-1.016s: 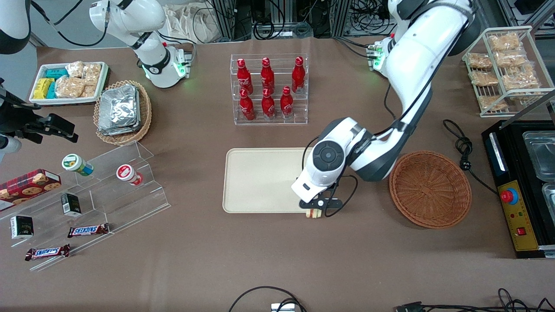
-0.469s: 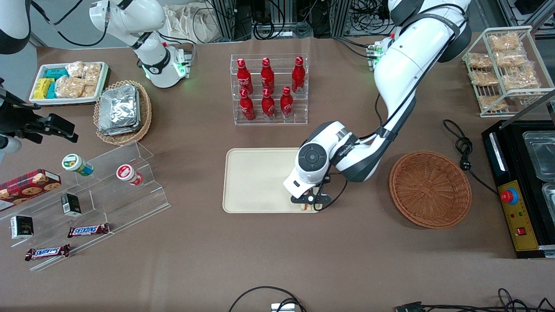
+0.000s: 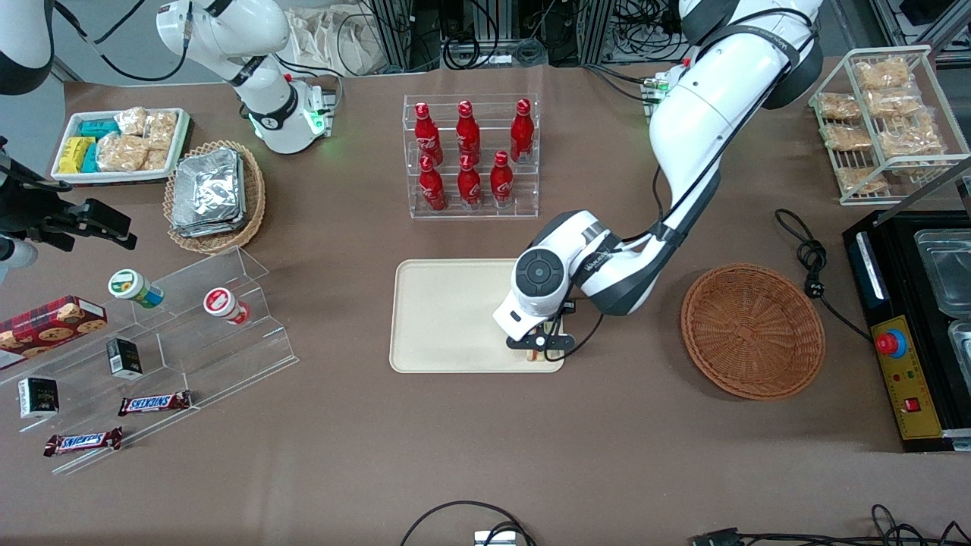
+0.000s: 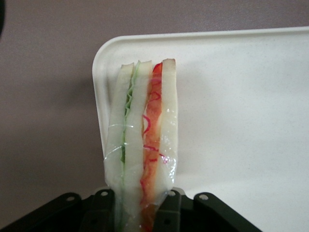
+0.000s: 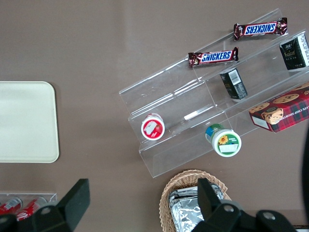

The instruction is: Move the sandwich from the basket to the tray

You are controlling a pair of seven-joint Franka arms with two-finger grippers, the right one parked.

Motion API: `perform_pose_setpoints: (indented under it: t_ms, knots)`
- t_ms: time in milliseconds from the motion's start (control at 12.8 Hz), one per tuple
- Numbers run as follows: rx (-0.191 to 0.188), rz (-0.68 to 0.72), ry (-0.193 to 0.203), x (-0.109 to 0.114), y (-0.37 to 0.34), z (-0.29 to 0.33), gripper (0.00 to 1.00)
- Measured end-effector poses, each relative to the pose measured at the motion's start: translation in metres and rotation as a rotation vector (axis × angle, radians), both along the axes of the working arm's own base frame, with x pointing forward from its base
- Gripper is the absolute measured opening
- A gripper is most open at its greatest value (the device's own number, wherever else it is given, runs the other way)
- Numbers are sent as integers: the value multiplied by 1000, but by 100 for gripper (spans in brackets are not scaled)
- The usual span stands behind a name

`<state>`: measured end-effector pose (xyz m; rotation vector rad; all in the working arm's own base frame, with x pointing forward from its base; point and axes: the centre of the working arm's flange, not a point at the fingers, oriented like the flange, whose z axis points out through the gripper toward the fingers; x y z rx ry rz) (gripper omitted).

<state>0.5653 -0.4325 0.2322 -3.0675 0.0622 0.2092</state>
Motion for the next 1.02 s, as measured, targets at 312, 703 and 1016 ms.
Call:
perform_pose_setpoints:
  t_ms: [312, 703, 1016]
  knots:
    - [-6, 0, -4, -2, -3, -3, 74]
    - [-11, 2, -13, 0, -3, -1, 100]
    - [-34, 47, -75, 30, 16, 31, 100]
